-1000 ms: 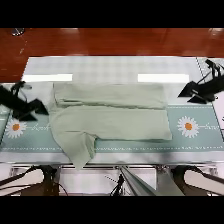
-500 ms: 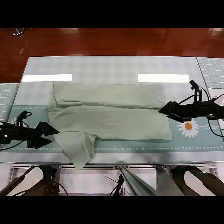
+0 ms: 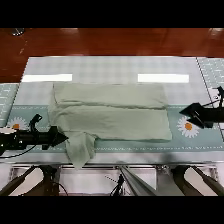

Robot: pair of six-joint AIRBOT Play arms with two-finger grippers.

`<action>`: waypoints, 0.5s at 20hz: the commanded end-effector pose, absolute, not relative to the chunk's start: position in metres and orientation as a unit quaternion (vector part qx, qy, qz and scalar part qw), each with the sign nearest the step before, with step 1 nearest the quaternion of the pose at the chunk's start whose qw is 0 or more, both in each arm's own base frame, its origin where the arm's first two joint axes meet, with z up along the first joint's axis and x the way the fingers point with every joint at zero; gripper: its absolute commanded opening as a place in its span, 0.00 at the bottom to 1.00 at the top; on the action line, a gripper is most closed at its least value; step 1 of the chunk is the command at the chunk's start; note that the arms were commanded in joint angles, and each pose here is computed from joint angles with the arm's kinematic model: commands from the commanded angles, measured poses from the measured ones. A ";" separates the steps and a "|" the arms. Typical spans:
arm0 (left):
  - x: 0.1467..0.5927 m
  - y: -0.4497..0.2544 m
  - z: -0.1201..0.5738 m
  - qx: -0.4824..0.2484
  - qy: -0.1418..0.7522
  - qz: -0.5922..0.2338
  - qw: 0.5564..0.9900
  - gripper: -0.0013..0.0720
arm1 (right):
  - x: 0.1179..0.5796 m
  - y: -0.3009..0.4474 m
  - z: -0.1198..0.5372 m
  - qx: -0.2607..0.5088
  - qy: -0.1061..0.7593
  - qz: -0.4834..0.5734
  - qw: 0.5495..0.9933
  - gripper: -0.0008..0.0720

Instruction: Fold the shirts.

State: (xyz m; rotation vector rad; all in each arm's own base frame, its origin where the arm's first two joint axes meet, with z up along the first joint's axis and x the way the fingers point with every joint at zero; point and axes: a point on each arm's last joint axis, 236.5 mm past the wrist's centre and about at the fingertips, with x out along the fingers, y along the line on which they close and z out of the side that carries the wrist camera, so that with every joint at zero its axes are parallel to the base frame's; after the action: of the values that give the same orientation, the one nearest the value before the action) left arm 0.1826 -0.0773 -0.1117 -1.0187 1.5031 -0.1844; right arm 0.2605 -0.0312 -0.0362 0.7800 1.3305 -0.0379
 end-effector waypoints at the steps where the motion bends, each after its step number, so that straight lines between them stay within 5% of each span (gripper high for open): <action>1: 0.182 -0.086 -0.106 -0.448 0.650 -0.098 0.607 0.05 | 0.197 -0.035 -0.073 0.383 0.664 -0.067 0.639 0.87; 10: 0.183 -0.086 -0.106 -0.447 0.649 -0.100 0.608 0.05 | 0.188 0.006 -0.090 0.432 0.662 -0.029 0.612 0.87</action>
State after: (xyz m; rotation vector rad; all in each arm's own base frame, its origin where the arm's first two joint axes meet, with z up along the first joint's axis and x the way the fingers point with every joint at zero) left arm 0.1826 -0.0857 -0.1063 -1.0347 1.5012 -0.2245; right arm 0.1892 -0.0016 -0.0890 0.9854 1.5211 -0.0880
